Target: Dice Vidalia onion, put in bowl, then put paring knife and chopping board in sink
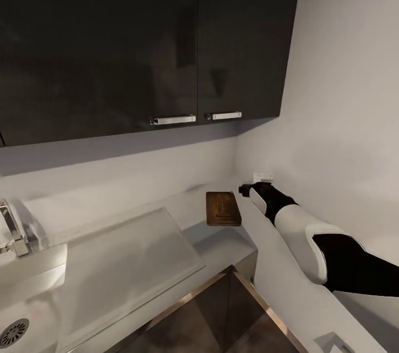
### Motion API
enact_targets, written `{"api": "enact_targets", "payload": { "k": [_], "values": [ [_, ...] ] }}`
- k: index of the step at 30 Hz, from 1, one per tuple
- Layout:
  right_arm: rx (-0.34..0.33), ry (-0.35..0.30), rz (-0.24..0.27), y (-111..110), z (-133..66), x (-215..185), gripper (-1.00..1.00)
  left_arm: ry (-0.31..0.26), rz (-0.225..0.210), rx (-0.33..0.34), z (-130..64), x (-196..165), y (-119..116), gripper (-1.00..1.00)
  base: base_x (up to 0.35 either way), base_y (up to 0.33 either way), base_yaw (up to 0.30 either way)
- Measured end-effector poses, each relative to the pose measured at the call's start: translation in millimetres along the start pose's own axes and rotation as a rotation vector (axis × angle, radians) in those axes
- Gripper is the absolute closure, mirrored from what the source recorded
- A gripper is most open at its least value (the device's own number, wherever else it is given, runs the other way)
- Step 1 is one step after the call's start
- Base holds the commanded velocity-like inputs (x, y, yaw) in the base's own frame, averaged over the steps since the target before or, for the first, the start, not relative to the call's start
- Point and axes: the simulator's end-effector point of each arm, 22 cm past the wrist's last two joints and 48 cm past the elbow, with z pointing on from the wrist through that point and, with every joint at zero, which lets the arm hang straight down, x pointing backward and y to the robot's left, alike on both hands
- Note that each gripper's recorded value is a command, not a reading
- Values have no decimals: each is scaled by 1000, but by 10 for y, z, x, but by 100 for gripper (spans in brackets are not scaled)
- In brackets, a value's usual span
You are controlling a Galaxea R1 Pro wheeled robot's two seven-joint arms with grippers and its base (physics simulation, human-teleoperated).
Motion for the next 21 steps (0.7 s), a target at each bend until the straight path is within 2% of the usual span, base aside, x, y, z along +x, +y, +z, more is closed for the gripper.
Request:
{"api": "enact_targets", "payload": {
  "k": [6, 13, 21],
  "values": [
    [5, 34, -6, -36, 33, 165, -100, 1, 0, 4, 0, 2, -17, -100, 0, 0, 0],
    [6, 39, -7, -43, 36, 186, -100, 1, -3, 6, -1, 5, -43, -100, 16, 0, 0],
    [7, 41, -8, -38, 33, 194, -100, 8, -3, 7, -3, 36, -56, -100, 107, -17, 0]
  ]
}}
